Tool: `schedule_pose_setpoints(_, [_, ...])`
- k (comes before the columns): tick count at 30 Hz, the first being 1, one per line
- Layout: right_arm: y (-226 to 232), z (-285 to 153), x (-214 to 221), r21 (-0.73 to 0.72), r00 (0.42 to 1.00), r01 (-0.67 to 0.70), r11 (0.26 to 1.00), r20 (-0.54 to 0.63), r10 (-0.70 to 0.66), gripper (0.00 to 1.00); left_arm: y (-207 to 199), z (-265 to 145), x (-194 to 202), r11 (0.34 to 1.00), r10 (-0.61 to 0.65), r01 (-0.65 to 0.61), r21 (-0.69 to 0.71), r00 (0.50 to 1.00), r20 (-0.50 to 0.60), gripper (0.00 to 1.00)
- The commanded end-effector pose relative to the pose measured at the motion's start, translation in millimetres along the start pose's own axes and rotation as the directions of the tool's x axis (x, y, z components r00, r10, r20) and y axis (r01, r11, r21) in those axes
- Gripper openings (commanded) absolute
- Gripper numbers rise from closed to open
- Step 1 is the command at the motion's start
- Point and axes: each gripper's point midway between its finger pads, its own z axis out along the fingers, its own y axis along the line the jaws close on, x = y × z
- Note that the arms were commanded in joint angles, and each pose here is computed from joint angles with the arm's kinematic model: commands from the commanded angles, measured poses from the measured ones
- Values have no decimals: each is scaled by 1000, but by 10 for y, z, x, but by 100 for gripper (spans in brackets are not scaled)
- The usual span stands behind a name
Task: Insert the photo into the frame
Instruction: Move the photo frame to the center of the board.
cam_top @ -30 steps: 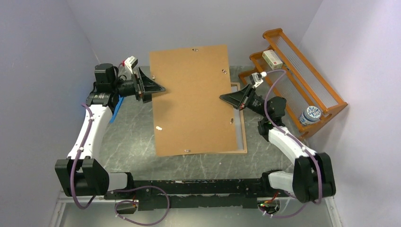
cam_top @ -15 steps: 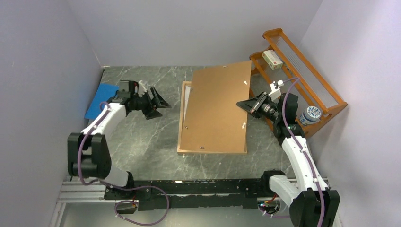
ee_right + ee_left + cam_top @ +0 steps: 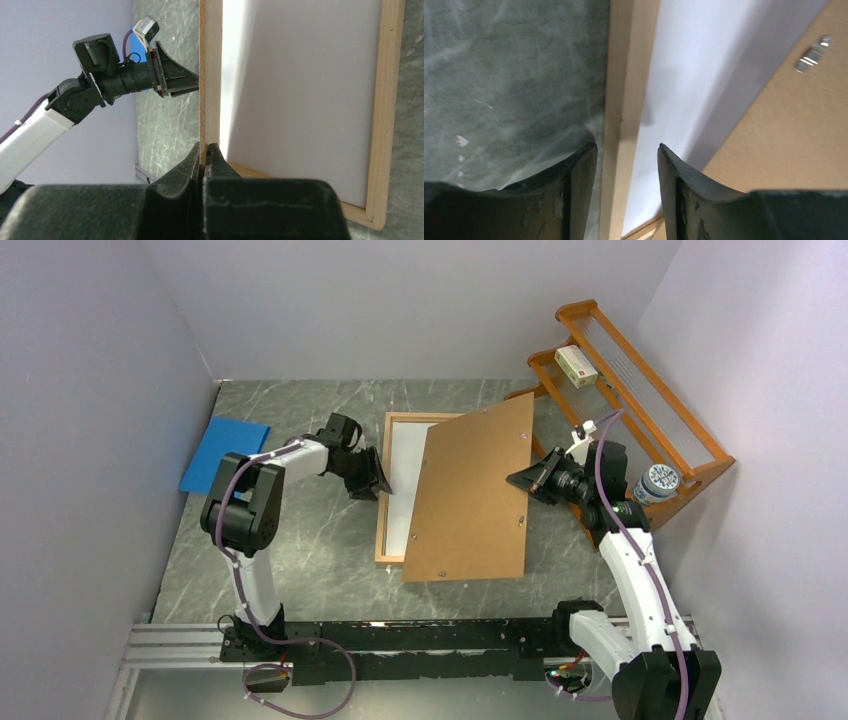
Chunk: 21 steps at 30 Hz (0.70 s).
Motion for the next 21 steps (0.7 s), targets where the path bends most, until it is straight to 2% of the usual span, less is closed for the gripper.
schedule_pose_setpoints(1, [366,-135,-231,-101,994,80,992,87,-71,0,58,30,-209,997,59,-54,-63,995,81,48])
schedule_pose_setpoints(6, [373,-110,-200,-123,996,67,990,74,-58,0,133,115,-203,995,80,-75,-72,994,77,36])
schedule_pose_setpoints(10, [413,-98,-189,-150,997,63,987,60,-55,0,301,118,-160,986,76,-66,-150,995,59,28])
schedule_pose_setpoints(17, [496,-11,-157,-232,999,33,972,9,-32,0,522,11,-45,973,33,-22,-229,999,42,25])
schedule_pose_setpoints(21, [496,112,-134,-293,1000,-7,956,-30,-2,0,560,-127,4,987,-8,17,-157,998,62,26])
